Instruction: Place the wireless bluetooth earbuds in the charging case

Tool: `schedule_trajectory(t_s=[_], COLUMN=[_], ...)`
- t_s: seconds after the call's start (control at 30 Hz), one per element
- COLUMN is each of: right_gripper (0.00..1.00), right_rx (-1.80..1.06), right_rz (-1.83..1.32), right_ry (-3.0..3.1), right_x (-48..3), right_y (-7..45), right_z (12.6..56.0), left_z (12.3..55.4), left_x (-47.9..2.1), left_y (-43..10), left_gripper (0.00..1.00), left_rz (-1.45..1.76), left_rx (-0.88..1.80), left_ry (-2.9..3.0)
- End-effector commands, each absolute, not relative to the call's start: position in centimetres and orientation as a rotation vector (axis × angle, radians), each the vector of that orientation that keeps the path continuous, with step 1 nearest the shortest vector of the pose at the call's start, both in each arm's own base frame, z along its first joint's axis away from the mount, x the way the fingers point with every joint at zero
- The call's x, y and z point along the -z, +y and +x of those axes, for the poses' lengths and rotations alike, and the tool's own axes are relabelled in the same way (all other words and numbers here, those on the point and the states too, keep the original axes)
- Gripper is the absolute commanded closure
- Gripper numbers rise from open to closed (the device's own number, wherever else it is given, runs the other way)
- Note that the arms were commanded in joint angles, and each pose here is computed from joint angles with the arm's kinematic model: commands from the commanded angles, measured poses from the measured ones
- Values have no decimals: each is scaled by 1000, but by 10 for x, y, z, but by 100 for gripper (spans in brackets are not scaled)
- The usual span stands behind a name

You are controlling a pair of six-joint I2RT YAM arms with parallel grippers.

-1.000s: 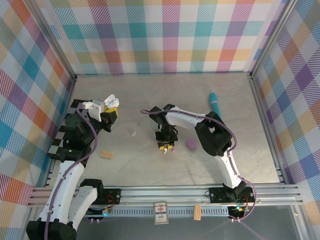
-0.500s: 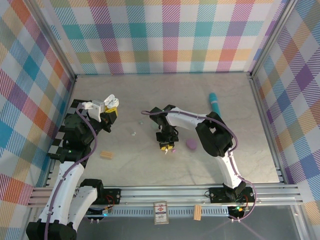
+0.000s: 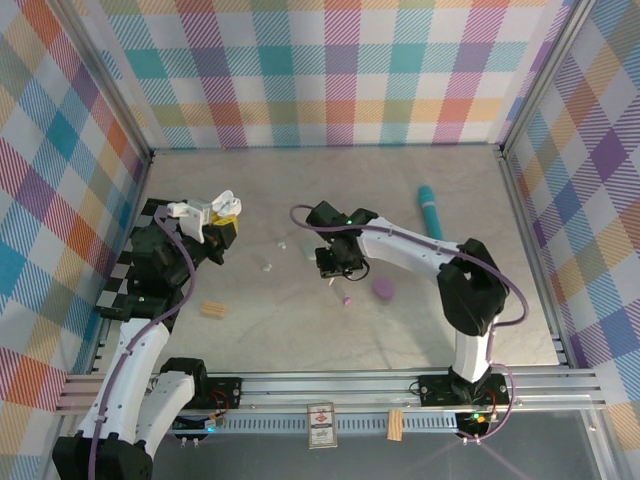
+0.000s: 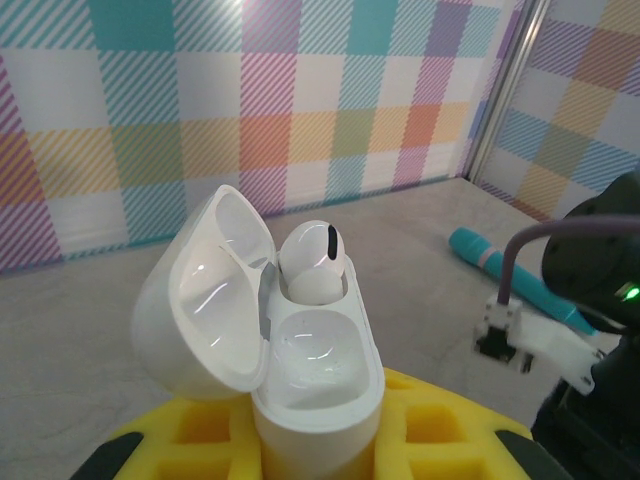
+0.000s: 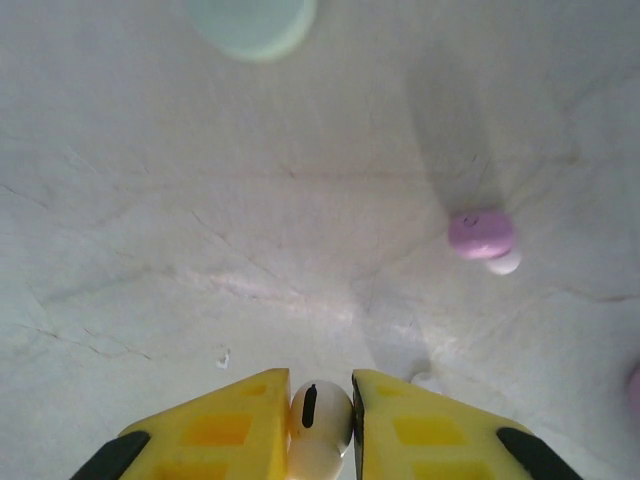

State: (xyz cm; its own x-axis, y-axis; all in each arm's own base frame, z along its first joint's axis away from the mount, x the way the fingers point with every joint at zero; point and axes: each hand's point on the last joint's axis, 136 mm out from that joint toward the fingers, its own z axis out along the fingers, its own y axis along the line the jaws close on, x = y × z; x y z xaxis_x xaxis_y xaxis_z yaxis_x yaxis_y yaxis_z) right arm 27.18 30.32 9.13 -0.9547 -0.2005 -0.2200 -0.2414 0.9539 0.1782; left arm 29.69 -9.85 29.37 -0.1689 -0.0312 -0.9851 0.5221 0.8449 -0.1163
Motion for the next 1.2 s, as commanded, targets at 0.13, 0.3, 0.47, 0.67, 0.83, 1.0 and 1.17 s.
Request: schedule_trajectory(t_s=[0.13,0.3,0.47,0.67,0.83,1.0,1.17], right_gripper=[77,77,77,78,78,78,78], right_rx=[-329,-379,-437,-498,-504,-571,-632], right_rz=[-377,-430,-480,-513,-523,-539,-568], right_ry=[2566,2422,2315,2215,2176,2103,2053], right_x=[-146,-183,-218,-257,-280,-303,-318], right_y=[304,306,309,312,310,313,318], right_z=[309,314,312,310,309,303,298], left_z=[289,278,269,268,270,272,269], left_x=[-302,-292,-281,-275,-264,-260,-259], left_y=[-121,-142,-164,-188,-209,-230,-248], left_gripper=[100,99,100,100,100,100,100], left_rz=[466,547,640,736,796,843,884], left_rx=[628,728,822,873,903,930,983], left_ry=[1645,1675,1703,1722,1747,1753,1761])
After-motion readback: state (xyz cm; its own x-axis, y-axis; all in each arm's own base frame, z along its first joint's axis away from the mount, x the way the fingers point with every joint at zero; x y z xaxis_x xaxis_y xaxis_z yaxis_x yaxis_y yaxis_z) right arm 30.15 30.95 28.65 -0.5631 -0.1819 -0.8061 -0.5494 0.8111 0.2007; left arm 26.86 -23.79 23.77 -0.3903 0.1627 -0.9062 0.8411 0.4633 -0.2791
